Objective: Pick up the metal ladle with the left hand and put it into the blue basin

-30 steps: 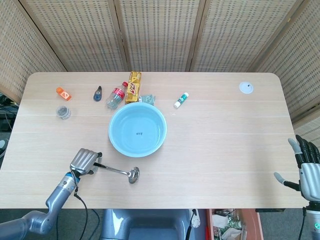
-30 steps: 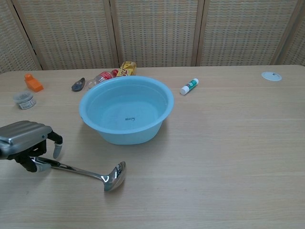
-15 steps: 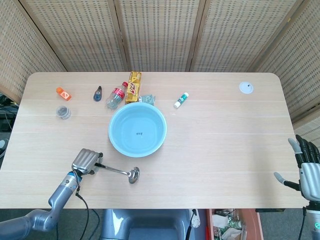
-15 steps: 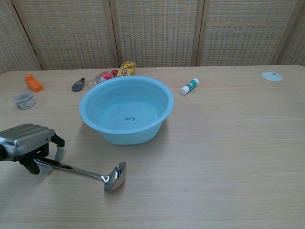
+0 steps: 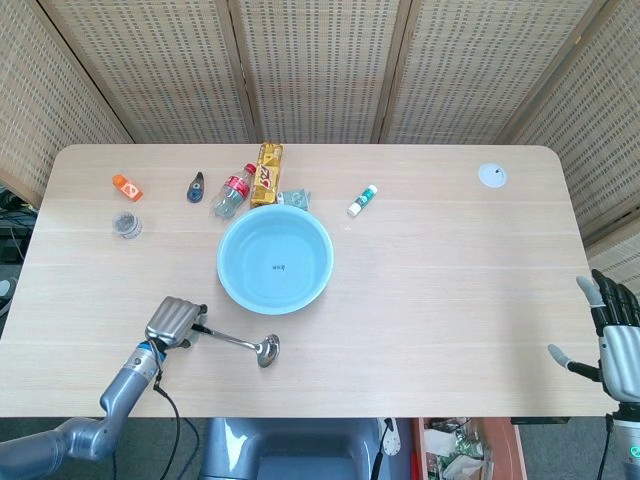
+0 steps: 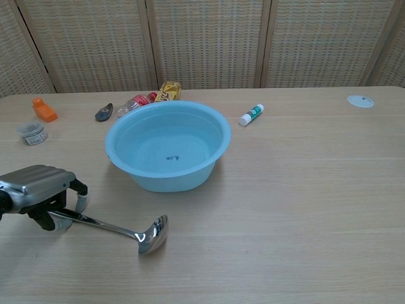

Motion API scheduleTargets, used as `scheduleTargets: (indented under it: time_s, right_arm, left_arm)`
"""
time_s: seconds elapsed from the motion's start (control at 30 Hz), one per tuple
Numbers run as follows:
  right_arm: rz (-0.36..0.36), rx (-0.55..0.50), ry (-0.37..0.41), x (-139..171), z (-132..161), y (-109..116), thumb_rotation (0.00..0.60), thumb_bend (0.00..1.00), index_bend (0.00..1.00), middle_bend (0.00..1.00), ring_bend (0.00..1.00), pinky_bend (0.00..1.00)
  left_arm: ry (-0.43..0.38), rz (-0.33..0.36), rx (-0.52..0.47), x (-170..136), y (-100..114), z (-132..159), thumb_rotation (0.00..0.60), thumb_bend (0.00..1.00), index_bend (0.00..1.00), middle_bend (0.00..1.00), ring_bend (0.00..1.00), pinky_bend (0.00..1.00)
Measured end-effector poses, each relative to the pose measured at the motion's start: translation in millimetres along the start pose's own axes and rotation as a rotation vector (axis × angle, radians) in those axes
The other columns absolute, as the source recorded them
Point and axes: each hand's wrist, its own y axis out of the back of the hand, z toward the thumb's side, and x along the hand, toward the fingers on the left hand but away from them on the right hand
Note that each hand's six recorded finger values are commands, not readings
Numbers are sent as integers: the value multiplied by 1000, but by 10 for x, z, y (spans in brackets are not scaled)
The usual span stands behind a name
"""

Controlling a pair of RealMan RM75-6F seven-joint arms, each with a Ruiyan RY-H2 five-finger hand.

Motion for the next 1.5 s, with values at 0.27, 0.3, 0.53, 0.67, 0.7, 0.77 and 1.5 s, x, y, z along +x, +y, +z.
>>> scheduleTargets:
  time_s: [0.27, 0.3, 0.53, 0.67, 0.7, 0.77, 1.5]
  right_arm:
    - [2, -1, 3, 2, 6, -3, 600, 0, 0, 0, 0, 0]
    - [2, -2, 3, 3, 7, -3, 600, 0, 0, 0, 0, 0]
    - [0, -6, 4, 10, 12, 5, 600, 0, 0, 0, 0, 0]
    - [0, -6, 4, 11, 11, 7, 600, 0, 0, 0, 0, 0]
    - [0, -7, 3, 10, 11, 7, 600, 0, 0, 0, 0, 0]
    - [-1, -8, 3, 10, 9, 9, 600, 0, 0, 0, 0, 0]
    - [9, 13, -19, -37, -25, -42, 600, 0, 0, 0, 0, 0]
  left_arm:
    - [-6, 56, -18, -76, 166, -28, 600, 504, 847, 1000, 930, 994]
    - [-11, 64, -20, -91, 193, -29, 600, 506, 855, 1000, 930, 994]
    - [-66, 121, -50, -260, 457, -22, 600, 513, 873, 1000, 930, 994]
    - [-91, 141, -67, -341, 575, 3, 600, 520, 876, 1000, 930, 991]
    - [-98, 146, -71, -366, 610, 7, 600, 520, 877, 1000, 930, 991]
    - [-111, 160, -79, -422, 699, 18, 600, 520, 878, 1000, 930, 991]
    - [-77, 261, -9, -101, 1997, 16, 600, 560, 882, 1000, 930, 990]
